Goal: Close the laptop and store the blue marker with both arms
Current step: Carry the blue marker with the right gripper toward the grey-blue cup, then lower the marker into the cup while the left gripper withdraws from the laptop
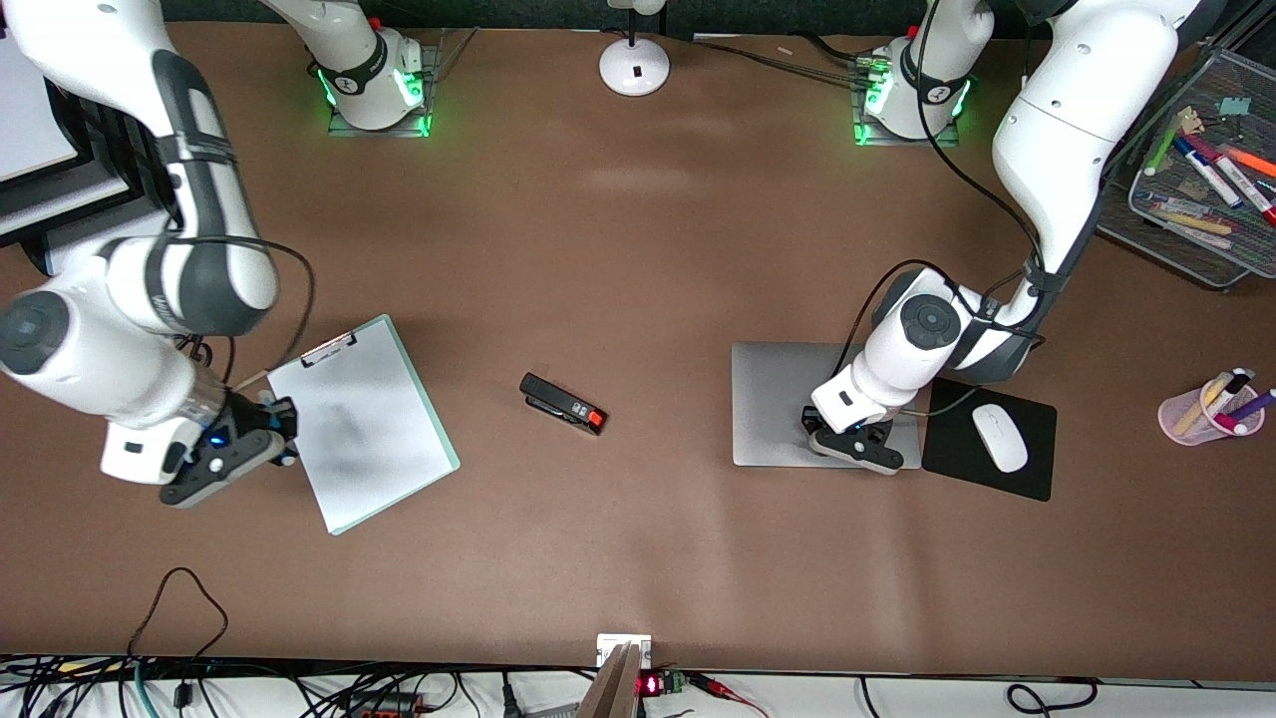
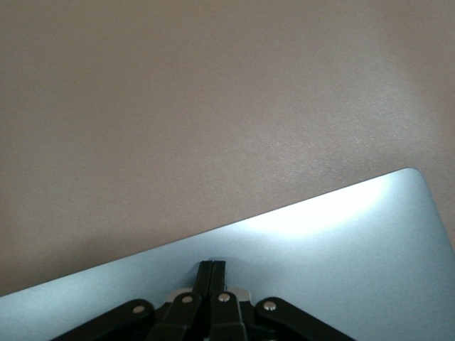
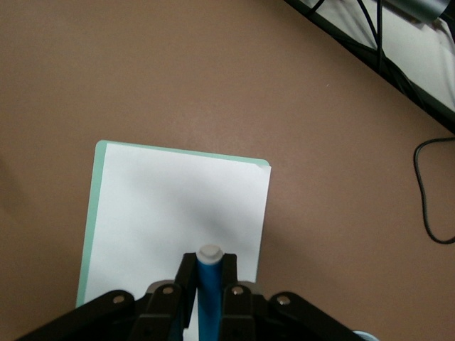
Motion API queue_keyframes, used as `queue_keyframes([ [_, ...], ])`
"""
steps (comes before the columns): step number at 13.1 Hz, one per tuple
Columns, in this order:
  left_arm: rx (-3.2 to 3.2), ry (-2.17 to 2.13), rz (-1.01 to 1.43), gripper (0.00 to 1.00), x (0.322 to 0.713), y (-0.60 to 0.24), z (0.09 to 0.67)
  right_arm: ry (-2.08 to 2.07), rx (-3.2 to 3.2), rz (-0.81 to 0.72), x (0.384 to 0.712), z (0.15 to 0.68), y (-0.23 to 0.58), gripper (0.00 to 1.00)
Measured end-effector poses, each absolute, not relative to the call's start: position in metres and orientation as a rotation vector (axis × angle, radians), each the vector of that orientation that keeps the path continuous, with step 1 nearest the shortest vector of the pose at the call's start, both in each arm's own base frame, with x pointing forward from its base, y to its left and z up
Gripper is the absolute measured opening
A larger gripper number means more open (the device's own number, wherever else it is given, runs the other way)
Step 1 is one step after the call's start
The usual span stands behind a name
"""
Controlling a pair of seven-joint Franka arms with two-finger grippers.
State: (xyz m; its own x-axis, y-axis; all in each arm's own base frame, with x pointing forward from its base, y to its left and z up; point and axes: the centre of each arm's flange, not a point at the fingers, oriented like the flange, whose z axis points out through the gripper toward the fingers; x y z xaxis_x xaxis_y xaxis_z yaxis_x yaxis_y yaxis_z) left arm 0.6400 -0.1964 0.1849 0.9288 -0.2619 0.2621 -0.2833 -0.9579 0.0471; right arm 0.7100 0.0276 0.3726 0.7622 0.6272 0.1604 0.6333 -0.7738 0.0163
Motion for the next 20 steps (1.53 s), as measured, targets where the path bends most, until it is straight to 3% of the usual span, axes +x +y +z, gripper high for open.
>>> queue_keyframes([
  [5, 3.062, -0.421, 0.371, 0.06, 0.652, -0.187, 0.217, -1.327, -2.692, -0.397, 0.709, 0.381, -0.058, 0.18],
  [8, 3.116, -0.473, 0.318, 0.08, 0.645, -0.206, 0.274, -1.451, -2.521, -0.558, 0.707, 0.395, -0.093, 0.18],
  [16, 3.246, -0.420, -0.068, 0.09, 0.625, -0.239, 0.422, -1.561, -2.197, -0.702, 0.682, 0.417, -0.168, 0.18],
  [18, 3.226, -0.386, -0.177, 0.12, 0.623, -0.234, 0.450, -1.562, -2.129, -0.758, 0.671, 0.409, -0.197, 0.18],
  [20, 3.211, -0.396, -0.202, 0.30, 0.624, -0.227, 0.480, -1.545, -2.087, -0.822, 0.663, 0.397, -0.222, 0.18],
])
